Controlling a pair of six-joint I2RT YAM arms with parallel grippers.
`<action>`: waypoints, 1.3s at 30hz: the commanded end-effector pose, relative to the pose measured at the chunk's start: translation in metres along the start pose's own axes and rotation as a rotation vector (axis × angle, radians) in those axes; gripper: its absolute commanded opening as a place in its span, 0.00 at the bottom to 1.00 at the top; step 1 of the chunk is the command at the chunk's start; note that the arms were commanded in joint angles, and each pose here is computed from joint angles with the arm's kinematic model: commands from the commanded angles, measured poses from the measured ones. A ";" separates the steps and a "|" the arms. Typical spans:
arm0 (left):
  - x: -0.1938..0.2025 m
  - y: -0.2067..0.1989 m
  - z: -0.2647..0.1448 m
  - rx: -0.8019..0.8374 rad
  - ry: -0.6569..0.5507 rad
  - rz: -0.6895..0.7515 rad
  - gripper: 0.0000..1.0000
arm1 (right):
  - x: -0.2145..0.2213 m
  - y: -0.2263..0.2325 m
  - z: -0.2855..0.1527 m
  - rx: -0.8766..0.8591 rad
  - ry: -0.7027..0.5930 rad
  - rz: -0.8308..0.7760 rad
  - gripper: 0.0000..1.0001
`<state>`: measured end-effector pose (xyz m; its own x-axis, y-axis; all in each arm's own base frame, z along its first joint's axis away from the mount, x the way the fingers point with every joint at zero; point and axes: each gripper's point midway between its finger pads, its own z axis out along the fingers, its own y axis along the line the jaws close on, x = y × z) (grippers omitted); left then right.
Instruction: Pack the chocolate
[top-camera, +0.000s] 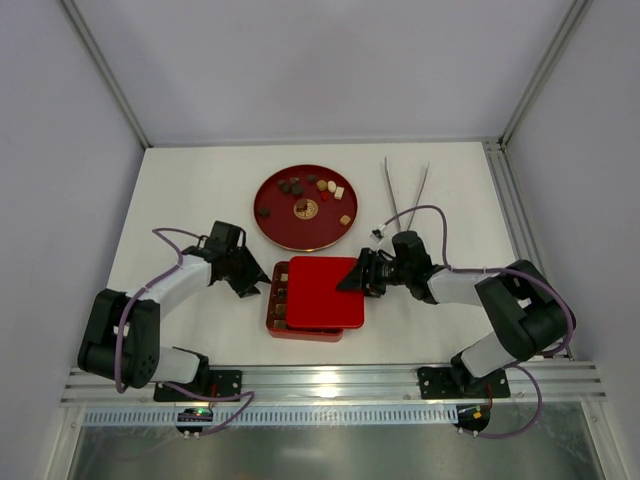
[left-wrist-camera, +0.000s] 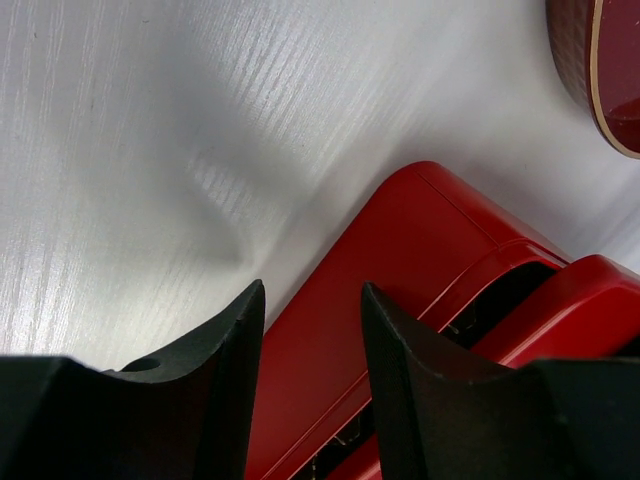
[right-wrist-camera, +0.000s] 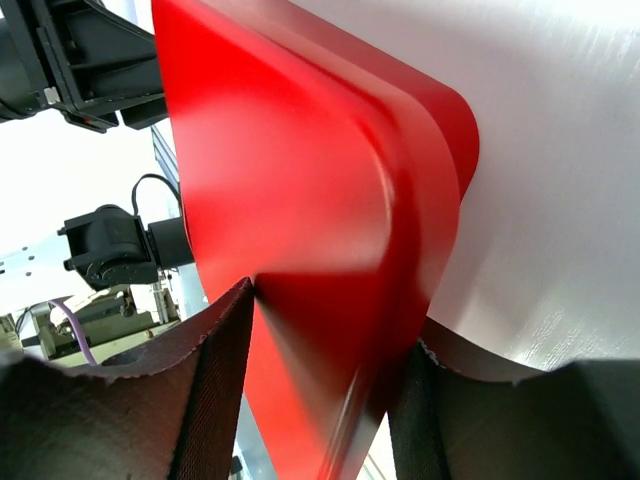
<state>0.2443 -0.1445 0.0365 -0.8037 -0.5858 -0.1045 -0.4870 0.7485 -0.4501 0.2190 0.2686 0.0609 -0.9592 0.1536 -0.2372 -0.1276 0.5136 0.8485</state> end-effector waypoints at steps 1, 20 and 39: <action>0.001 -0.015 -0.001 0.060 0.012 0.010 0.44 | 0.001 -0.009 0.007 0.043 0.002 -0.006 0.53; 0.000 -0.014 -0.003 0.059 -0.001 -0.013 0.46 | 0.004 0.006 0.008 0.027 0.000 -0.034 0.59; 0.003 0.000 -0.008 0.046 -0.059 -0.126 0.31 | 0.008 0.012 0.012 0.061 -0.025 -0.006 0.59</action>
<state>0.2335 -0.1384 0.0359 -0.7311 -0.6762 -0.0908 -0.5712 0.6794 -0.4605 0.2036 0.2828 0.0553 -0.9666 0.1433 -0.2125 -0.0993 0.5547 0.8261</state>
